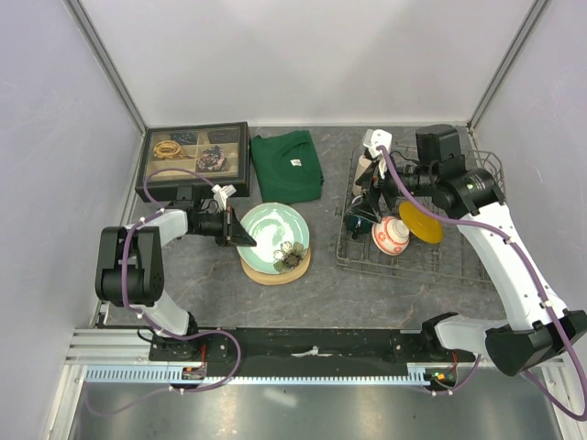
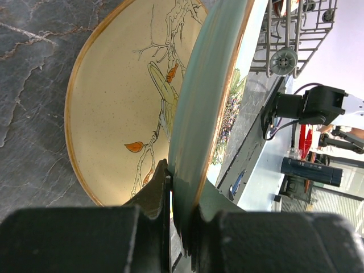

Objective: Unload the mixed dishes from the dish rack
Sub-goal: Place the plate at the center of the board.

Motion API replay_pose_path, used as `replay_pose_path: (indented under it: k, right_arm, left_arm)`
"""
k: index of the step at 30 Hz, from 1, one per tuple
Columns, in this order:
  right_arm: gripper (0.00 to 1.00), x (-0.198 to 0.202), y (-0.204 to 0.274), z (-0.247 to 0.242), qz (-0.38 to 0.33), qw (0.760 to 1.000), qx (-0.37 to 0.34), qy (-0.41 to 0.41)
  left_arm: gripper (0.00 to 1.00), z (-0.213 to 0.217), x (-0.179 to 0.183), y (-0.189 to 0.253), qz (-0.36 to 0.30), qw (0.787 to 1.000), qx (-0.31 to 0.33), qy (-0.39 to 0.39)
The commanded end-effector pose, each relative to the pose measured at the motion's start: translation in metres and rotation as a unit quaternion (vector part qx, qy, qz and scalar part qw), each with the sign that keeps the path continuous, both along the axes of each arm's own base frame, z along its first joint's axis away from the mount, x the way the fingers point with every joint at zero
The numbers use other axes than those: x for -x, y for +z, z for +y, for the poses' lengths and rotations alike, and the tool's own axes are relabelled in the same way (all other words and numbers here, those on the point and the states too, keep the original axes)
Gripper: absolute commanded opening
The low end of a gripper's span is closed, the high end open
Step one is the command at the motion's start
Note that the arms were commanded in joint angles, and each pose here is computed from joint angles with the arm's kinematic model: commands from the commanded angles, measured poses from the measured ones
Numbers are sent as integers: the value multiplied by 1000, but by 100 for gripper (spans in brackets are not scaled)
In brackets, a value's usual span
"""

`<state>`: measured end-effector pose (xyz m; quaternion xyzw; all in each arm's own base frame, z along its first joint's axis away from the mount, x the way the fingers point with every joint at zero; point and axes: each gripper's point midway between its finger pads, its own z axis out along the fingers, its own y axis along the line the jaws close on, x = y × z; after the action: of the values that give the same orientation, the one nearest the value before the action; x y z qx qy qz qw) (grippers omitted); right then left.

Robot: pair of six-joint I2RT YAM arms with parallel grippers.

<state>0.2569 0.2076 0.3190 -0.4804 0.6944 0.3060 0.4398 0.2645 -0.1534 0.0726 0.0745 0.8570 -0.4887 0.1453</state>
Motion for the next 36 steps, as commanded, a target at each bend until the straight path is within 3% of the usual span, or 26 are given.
replay_pose_path:
  k: [1, 27, 36]
  right_arm:
    - [83, 1, 9, 0, -27, 1000, -6, 5]
    - [84, -6, 7, 3, -22, 1000, -5, 6]
    - [84, -7, 6, 3, -19, 1000, -5, 5]
  left_arm:
    - [2, -8, 1, 18, 0, 998, 58, -12]
    - [2, -6, -1, -4, 37, 998, 43, -2]
    - [11, -5, -1, -8, 47, 998, 38, 2]
